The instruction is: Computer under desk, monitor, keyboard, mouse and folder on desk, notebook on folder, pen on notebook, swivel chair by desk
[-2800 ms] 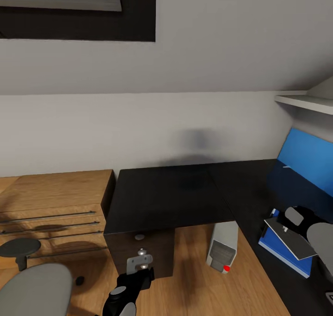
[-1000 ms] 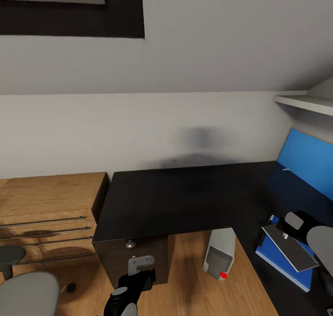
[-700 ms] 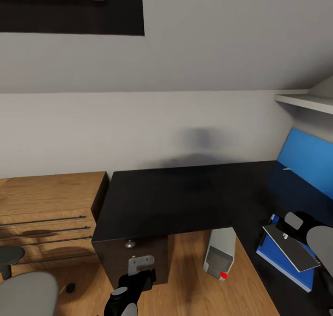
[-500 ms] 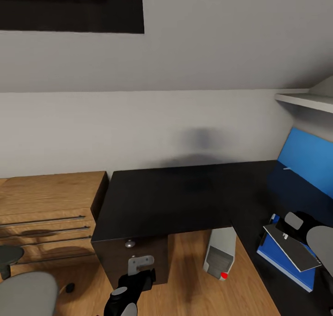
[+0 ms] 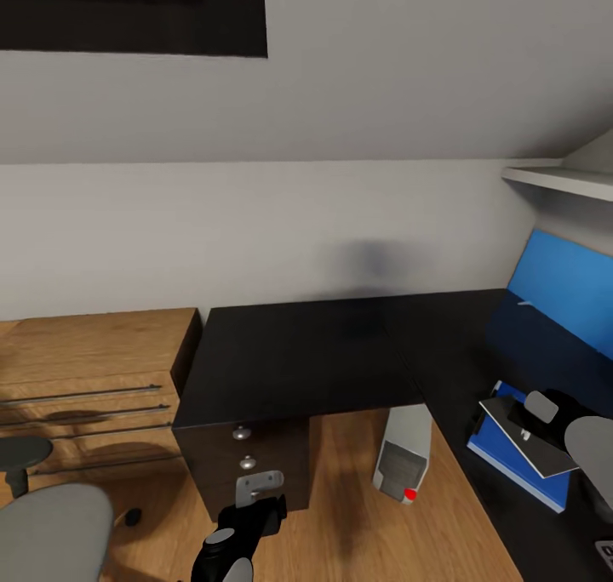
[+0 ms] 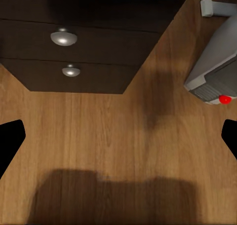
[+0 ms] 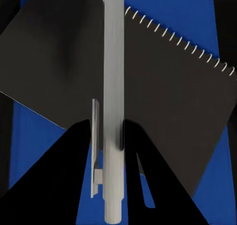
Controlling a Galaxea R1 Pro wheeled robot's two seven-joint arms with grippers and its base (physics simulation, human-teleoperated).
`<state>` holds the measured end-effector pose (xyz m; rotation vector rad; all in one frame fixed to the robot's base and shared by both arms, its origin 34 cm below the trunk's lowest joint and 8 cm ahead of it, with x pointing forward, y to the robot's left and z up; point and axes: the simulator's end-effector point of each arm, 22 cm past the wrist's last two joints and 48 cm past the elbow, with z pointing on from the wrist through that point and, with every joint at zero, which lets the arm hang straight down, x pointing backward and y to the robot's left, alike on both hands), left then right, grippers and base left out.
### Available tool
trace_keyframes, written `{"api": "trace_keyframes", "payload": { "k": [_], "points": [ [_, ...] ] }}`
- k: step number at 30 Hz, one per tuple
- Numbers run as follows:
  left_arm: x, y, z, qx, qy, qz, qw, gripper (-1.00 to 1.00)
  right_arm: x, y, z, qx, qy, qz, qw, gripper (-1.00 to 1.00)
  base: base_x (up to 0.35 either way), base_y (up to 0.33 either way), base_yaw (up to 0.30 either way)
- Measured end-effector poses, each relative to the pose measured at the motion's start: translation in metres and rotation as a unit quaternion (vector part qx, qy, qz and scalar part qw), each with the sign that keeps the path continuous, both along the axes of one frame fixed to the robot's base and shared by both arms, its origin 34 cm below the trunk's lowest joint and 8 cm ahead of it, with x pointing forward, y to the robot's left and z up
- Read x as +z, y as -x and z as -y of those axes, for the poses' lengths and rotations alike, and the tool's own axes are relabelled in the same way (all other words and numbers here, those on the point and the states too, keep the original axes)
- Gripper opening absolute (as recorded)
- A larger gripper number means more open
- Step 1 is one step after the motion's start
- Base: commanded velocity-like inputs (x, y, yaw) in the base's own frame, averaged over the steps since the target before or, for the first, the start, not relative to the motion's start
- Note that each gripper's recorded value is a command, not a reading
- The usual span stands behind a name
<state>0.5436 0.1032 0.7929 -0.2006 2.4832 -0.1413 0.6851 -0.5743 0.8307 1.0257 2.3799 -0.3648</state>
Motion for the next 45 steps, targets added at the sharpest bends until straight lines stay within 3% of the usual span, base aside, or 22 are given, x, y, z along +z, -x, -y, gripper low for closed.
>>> {"api": "trace_keyframes", "payload": {
  "k": [25, 26, 40, 42, 45],
  "points": [
    [-0.021, -0.003, 0.000, 0.000, 0.000, 0.000, 1.0000, 1.00, -0.021, -0.004, -0.001, 0.002, 0.001, -0.001, 1.0000, -1.00, -0.001, 0.000, 0.000],
    [-0.021, -0.003, 0.000, 0.000, 0.000, 0.000, 1.0000, 1.00, -0.021, -0.004, -0.001, 0.002, 0.001, -0.001, 1.0000, 1.00, 0.000, 0.000, 0.000],
    [-0.015, -0.002, 0.000, -0.001, 0.000, -0.001, 1.0000, 1.00, -0.014, -0.003, -0.001, 0.002, 0.001, 0.000, 1.0000, 1.00, 0.000, 0.000, 0.000],
    [-0.021, 0.003, -0.003, -0.001, -0.007, -0.010, 0.9999, 1.00, -0.006, -0.009, 0.004, 0.000, 0.013, 0.018, 0.9998, 1.00, 0.000, 0.000, 0.000],
    [-0.025, 0.008, -0.005, -0.002, -0.013, -0.019, 0.9997, 1.00, -0.001, -0.025, -0.013, 0.010, 0.024, 0.042, 0.9988, 1.00, 0.000, 0.000, 0.000]
  ]
}}
